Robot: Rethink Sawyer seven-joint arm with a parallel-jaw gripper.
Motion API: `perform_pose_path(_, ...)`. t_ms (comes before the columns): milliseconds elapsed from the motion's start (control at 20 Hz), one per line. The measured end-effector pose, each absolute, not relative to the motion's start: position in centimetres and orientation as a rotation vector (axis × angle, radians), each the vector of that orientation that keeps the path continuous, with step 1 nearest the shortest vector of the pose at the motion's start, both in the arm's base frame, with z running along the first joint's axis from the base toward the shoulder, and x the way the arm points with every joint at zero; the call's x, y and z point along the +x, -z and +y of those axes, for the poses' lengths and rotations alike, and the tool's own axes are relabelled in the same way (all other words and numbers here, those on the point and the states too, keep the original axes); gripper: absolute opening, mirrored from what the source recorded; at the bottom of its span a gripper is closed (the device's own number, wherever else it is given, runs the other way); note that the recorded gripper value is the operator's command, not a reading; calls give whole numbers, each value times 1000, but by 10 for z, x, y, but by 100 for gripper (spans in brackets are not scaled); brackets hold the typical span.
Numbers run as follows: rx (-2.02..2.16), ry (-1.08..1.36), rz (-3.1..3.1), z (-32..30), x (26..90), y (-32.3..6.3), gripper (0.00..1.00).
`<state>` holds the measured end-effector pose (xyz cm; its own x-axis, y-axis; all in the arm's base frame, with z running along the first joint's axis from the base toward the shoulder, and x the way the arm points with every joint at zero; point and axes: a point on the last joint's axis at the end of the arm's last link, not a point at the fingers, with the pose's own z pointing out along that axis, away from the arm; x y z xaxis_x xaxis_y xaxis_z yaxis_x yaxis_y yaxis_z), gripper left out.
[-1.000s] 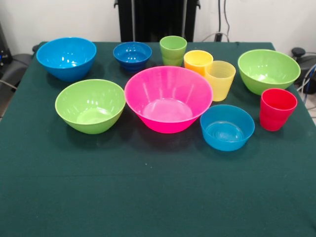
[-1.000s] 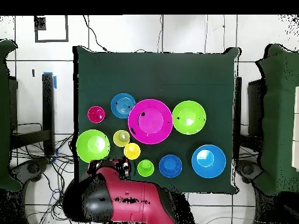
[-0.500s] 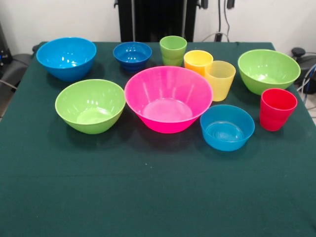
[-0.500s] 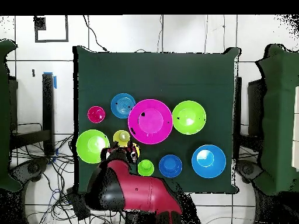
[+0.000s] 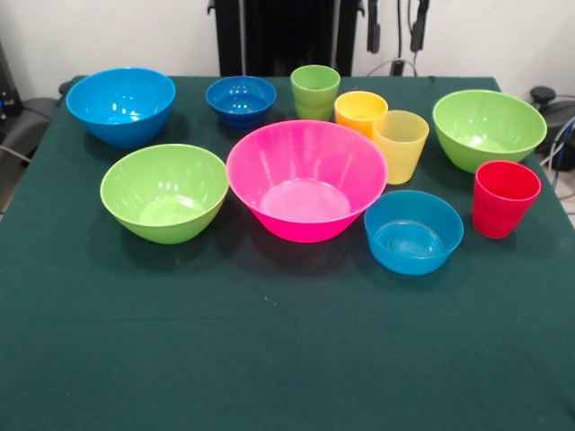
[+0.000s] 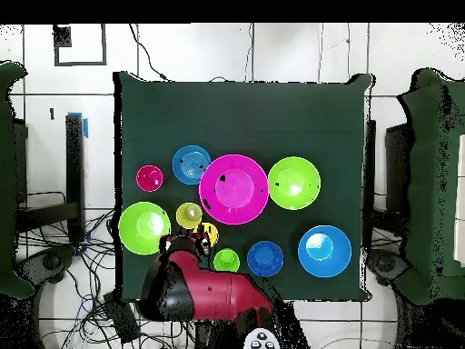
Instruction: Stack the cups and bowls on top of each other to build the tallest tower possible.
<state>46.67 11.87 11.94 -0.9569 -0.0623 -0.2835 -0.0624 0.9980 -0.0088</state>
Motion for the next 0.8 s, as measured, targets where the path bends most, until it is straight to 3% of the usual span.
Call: perform_pose_path(800, -140, -55, 2946, 116, 443, -76, 100)
